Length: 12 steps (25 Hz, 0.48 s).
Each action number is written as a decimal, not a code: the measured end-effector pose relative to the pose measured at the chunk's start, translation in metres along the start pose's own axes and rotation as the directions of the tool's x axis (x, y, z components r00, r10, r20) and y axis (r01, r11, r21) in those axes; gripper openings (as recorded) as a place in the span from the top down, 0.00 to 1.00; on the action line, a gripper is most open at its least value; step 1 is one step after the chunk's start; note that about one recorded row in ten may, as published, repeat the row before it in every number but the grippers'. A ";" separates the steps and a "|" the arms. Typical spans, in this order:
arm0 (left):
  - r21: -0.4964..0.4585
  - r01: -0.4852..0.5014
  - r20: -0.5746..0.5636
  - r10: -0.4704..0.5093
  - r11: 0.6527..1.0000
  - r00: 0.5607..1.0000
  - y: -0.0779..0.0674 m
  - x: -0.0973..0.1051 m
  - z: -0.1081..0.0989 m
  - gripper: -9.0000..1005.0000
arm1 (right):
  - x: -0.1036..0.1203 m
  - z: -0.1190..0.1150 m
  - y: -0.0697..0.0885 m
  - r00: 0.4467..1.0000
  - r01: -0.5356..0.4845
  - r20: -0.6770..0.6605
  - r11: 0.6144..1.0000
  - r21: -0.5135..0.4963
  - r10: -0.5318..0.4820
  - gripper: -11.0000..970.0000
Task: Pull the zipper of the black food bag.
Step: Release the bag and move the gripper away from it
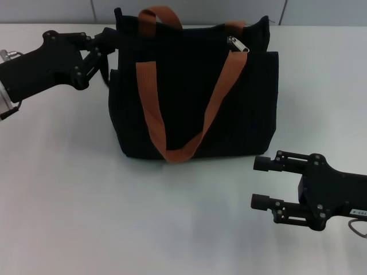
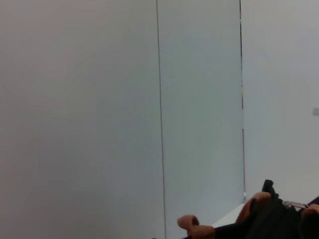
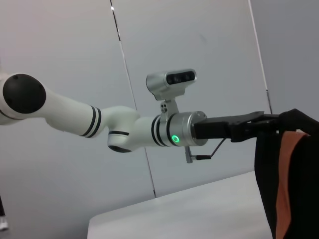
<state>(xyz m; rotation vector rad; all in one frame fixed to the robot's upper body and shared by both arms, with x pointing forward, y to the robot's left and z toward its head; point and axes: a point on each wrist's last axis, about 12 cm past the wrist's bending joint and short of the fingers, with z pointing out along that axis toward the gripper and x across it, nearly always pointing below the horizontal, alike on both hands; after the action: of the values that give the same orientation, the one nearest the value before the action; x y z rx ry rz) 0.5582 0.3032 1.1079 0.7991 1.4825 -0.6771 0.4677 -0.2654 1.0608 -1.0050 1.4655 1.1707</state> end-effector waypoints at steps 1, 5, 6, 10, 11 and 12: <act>0.004 0.001 0.000 -0.001 1.000 1.000 0.000 0.000 -0.001 0.89 | 0.000 0.000 0.000 1.000 0.000 0.000 1.000 0.000 0.000 0.29; 0.039 0.000 0.003 0.000 0.999 1.000 -0.004 -0.003 -0.007 0.89 | 0.001 0.000 -0.001 1.000 -0.004 -0.005 1.000 0.016 0.004 0.29; 0.051 0.005 -0.002 -0.005 0.999 1.000 -0.004 -0.005 -0.009 0.89 | 0.001 0.000 -0.001 1.000 -0.004 -0.005 1.000 0.016 0.004 0.29; 0.097 0.056 -0.031 -0.053 0.994 0.998 0.002 -0.014 -0.020 0.71 | 0.002 0.002 -0.002 1.000 -0.006 -0.007 1.000 0.023 0.006 0.28; 0.107 0.068 -0.035 -0.065 0.992 0.997 0.003 -0.016 -0.022 0.67 | 0.002 0.003 -0.002 1.000 -0.005 -0.007 1.000 0.022 0.005 0.28; 0.126 0.087 -0.040 -0.083 0.988 0.996 0.004 -0.020 -0.025 0.64 | 0.002 0.003 -0.003 1.000 -0.003 -0.008 1.000 0.021 0.003 0.28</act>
<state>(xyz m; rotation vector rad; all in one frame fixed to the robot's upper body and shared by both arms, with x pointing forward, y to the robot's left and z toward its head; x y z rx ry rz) 0.5470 0.3240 1.1299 0.8527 1.5225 -0.8330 0.4704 -0.2626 1.0581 -0.9945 1.4837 1.1518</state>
